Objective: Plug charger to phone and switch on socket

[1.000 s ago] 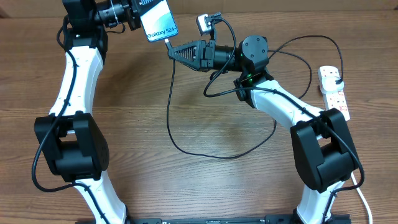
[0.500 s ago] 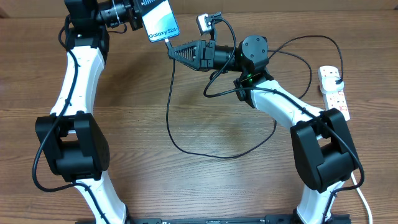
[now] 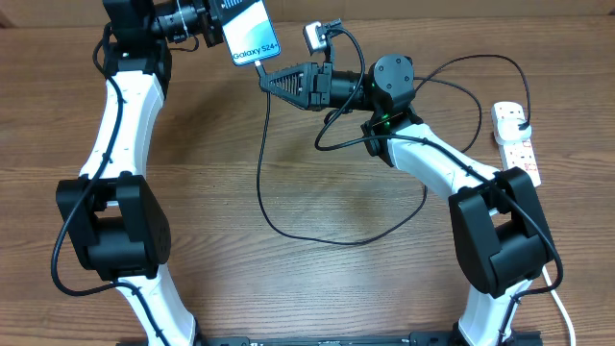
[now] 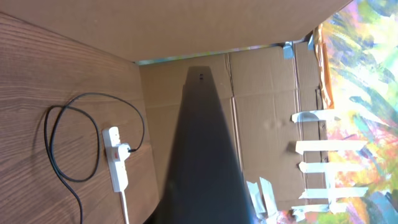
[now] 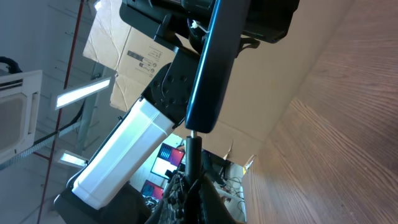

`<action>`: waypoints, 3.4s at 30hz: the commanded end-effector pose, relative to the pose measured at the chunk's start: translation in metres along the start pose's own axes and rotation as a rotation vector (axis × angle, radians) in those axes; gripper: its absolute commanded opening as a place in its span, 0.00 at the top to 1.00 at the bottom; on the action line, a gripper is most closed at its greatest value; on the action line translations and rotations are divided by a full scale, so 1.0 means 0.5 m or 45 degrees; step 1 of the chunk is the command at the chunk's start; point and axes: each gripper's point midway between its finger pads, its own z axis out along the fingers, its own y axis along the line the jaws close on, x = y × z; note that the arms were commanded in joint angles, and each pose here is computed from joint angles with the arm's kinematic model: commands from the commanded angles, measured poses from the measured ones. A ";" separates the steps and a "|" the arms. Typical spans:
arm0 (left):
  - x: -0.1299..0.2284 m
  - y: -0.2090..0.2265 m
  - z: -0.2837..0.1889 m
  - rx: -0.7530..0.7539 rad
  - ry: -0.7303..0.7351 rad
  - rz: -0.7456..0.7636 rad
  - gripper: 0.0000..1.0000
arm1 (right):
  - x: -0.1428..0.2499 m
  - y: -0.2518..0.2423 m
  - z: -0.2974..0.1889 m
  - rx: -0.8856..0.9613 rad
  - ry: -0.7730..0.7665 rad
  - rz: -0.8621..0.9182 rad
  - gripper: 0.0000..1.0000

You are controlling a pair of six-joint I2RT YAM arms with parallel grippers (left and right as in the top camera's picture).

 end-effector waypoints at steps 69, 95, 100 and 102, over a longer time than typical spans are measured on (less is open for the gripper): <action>0.021 -0.017 0.012 0.023 0.064 0.148 0.96 | -0.060 0.010 -0.031 0.049 -0.137 -0.030 0.96; 0.014 -0.015 0.037 0.008 0.006 0.167 0.96 | -0.096 0.005 -0.024 0.064 -0.301 0.044 0.96; 0.018 -0.016 0.044 0.010 0.014 0.167 0.96 | -0.092 0.007 -0.015 0.061 -0.308 0.047 0.96; 0.017 -0.016 0.047 0.008 0.006 0.167 0.96 | -0.089 0.007 -0.011 0.059 -0.304 0.048 0.96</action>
